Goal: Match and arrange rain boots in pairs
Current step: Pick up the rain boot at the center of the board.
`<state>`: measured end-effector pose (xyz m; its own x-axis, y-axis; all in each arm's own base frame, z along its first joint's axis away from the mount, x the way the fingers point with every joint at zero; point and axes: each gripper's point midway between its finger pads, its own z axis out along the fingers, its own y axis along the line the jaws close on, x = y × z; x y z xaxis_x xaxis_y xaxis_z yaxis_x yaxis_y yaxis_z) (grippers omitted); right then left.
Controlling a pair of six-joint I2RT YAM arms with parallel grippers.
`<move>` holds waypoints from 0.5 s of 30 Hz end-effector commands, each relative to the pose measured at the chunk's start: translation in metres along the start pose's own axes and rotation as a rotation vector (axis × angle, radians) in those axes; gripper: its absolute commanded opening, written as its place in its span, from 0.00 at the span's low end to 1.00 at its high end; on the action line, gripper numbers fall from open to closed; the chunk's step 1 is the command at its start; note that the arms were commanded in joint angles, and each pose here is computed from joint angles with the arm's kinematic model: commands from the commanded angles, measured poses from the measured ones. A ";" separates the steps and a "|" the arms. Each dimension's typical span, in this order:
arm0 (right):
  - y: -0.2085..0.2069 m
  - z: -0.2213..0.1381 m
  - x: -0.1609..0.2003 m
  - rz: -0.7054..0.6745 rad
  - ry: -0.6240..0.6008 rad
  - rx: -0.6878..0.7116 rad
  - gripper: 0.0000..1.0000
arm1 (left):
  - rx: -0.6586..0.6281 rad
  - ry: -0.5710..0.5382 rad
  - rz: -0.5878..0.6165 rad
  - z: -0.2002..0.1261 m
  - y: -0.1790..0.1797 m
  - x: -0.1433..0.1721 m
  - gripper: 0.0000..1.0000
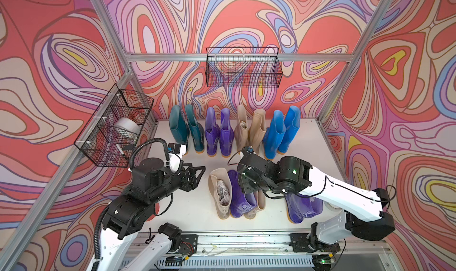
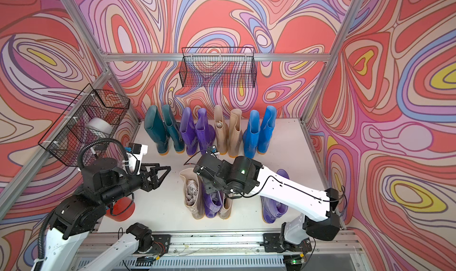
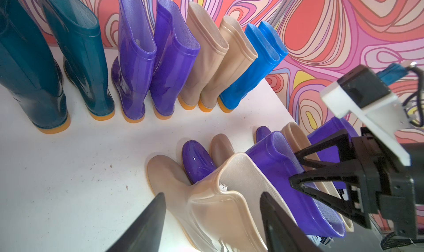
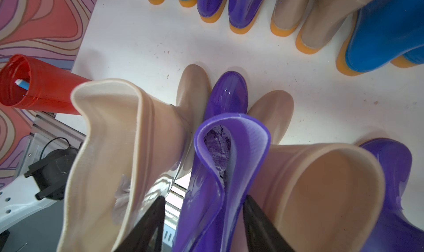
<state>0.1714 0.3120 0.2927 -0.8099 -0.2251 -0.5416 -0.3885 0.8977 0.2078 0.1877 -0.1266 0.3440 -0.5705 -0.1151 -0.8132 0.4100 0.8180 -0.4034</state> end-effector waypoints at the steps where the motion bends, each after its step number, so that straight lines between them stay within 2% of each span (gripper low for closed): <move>1: 0.016 -0.013 -0.015 -0.028 -0.055 -0.057 0.56 | -0.015 0.021 0.019 -0.001 0.003 0.007 0.67; 4: 0.024 -0.010 -0.018 -0.055 -0.047 -0.047 0.56 | -0.020 0.020 0.022 -0.001 0.004 0.007 0.67; 9: 0.048 -0.002 -0.018 -0.081 -0.028 -0.116 0.57 | -0.018 0.020 0.024 -0.001 0.004 0.007 0.67; 15: 0.062 0.011 -0.011 -0.099 0.001 -0.141 0.63 | -0.021 0.014 0.030 -0.004 0.004 0.006 0.67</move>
<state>0.1656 0.3635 0.2981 -0.7763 -0.3012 -0.5538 -0.4937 0.8367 0.2370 0.1878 -0.1252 0.3423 -0.5681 -0.1026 -0.8165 0.4101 0.8249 -0.3890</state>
